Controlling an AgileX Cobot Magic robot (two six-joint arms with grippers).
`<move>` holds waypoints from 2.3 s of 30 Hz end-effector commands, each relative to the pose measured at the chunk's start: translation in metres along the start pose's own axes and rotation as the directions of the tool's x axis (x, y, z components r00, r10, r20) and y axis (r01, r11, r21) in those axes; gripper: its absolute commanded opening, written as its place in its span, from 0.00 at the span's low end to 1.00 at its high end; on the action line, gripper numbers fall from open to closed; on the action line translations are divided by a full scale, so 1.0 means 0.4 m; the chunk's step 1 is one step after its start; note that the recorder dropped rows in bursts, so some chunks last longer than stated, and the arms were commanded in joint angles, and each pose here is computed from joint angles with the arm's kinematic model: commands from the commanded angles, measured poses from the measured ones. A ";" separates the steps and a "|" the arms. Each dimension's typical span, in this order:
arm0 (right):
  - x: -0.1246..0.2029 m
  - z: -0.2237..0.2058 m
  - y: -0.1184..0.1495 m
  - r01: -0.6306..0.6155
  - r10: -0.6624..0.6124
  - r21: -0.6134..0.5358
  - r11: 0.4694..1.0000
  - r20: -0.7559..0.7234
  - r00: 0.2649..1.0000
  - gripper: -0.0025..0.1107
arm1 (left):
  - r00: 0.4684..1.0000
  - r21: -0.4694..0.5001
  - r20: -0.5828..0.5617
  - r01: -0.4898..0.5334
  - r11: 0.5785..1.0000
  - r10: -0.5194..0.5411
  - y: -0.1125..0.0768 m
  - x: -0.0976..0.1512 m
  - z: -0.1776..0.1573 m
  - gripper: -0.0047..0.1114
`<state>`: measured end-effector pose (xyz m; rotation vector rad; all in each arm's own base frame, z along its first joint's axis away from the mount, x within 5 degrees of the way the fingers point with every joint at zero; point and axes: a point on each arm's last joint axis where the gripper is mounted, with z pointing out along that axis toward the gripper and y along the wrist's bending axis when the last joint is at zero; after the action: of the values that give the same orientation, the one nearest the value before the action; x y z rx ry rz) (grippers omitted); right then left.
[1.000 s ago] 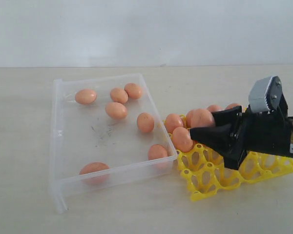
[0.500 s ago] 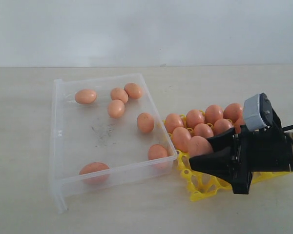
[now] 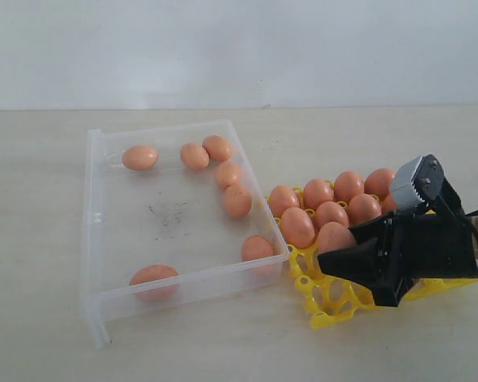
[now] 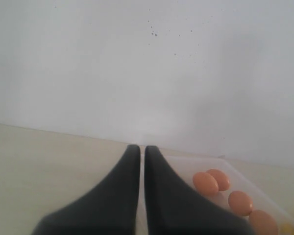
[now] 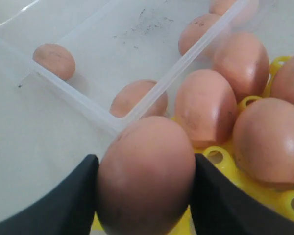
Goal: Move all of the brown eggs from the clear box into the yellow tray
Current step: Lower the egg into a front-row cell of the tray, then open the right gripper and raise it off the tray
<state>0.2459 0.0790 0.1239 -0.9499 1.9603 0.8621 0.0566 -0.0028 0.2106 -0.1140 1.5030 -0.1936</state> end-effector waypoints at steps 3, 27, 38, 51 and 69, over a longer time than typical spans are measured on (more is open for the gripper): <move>-0.021 -0.006 0.002 -0.032 0.033 -0.007 0.999 0.068 0.997 0.02 | 1.000 0.004 0.020 0.018 1.000 -0.018 -0.001 -0.006 -0.001 0.07; 0.001 0.102 0.004 -0.008 0.012 0.049 0.999 -0.088 0.996 0.02 | 1.000 0.004 0.020 0.018 1.000 -0.018 -0.001 -0.006 -0.001 0.07; -0.003 0.115 -0.011 -0.061 0.064 0.041 0.997 -0.093 0.994 0.03 | 1.000 0.004 0.020 0.018 1.000 -0.018 -0.001 -0.006 -0.001 0.07; 0.010 0.112 -0.018 -0.080 0.093 0.082 0.993 -0.155 0.984 0.53 | 1.000 0.004 0.020 0.018 1.000 -0.018 -0.001 -0.006 -0.001 0.07; -0.072 0.060 -0.005 -0.032 0.048 0.164 0.986 -0.091 0.995 0.54 | 1.000 0.004 0.020 0.018 1.000 -0.018 -0.001 -0.006 -0.001 0.07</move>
<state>0.2681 0.1070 0.1292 -0.8978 2.1136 0.6770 0.0566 -0.0028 0.2106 -0.1140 1.5030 -0.1936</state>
